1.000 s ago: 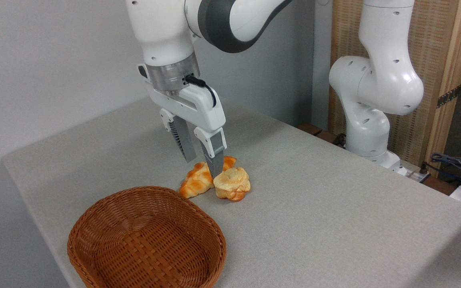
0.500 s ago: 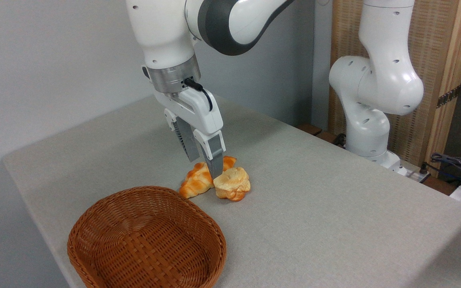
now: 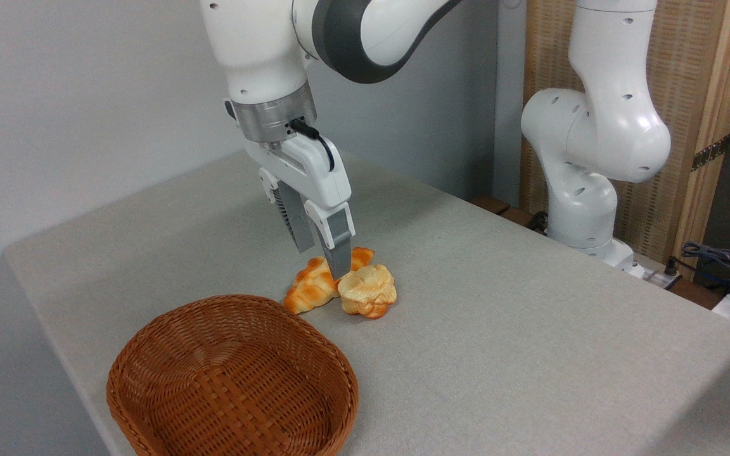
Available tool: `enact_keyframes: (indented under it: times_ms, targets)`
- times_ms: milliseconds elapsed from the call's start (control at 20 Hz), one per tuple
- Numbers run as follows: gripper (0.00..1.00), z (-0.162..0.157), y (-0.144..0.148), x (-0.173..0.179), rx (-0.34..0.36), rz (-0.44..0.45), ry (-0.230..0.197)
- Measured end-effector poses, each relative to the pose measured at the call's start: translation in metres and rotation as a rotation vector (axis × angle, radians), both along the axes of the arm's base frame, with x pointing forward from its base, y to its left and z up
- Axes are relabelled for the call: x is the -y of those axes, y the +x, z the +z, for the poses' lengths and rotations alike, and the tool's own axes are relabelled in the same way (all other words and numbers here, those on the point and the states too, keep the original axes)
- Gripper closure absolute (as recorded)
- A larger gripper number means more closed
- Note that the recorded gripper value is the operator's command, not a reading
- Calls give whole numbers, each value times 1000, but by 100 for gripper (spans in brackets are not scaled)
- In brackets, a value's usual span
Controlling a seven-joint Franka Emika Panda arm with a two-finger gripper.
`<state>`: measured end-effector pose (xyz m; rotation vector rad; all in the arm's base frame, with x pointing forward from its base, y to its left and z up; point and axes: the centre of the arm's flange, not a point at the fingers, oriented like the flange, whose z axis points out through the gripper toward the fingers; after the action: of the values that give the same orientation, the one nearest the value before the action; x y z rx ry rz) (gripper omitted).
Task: Put bread into the basket
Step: 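Move the open gripper over the round bun and lower it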
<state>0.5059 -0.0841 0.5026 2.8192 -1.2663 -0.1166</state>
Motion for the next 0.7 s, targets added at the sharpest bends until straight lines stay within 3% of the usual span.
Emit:
enact_keyframes:
  times_ms: [700]
  targets:
    - [0,-1,-3,0,-2,-2,1]
